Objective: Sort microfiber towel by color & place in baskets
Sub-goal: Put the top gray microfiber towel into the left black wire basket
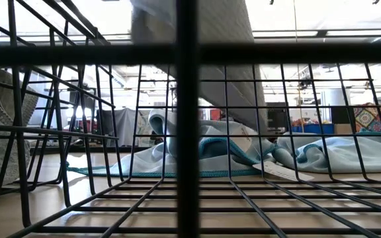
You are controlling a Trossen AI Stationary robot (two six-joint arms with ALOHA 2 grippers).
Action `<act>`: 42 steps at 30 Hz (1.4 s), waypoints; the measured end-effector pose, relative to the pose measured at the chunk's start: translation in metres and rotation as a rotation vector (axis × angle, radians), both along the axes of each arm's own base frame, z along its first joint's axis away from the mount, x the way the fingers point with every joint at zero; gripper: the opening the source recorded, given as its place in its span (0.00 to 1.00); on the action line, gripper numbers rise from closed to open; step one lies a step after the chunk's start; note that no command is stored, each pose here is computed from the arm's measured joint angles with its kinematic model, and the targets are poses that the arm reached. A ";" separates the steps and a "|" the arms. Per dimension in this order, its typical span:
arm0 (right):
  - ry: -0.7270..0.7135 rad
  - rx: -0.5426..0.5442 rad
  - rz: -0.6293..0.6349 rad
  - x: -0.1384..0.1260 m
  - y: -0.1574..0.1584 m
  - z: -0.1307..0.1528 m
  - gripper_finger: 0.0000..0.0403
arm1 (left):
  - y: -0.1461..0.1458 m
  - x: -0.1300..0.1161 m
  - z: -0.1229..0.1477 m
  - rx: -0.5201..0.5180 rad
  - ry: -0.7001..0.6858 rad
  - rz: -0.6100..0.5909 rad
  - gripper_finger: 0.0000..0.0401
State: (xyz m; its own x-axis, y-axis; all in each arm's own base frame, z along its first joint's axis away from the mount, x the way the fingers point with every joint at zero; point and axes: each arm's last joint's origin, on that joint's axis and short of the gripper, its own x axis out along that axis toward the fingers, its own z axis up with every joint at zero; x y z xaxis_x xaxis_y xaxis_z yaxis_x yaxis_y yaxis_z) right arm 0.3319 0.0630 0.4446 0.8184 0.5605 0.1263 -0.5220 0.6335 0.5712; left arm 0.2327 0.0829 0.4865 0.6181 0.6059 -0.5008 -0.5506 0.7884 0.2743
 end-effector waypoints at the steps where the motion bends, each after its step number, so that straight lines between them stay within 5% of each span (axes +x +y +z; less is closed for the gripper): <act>1: -0.001 0.012 0.010 0.003 0.003 -0.002 0.02 | 0.001 0.000 0.000 -0.005 -0.003 0.008 0.00; 22: -0.141 -0.045 0.190 0.105 0.060 0.018 0.02 | 0.013 -0.009 -0.005 0.005 0.083 0.038 0.00; 34: -0.128 -0.079 0.128 0.135 0.050 0.007 0.02 | 0.008 -0.029 -0.004 0.009 0.168 0.018 0.00; 42: -0.076 -0.203 0.042 0.150 0.043 -0.017 0.02 | 0.001 -0.048 0.006 0.037 0.133 0.009 0.00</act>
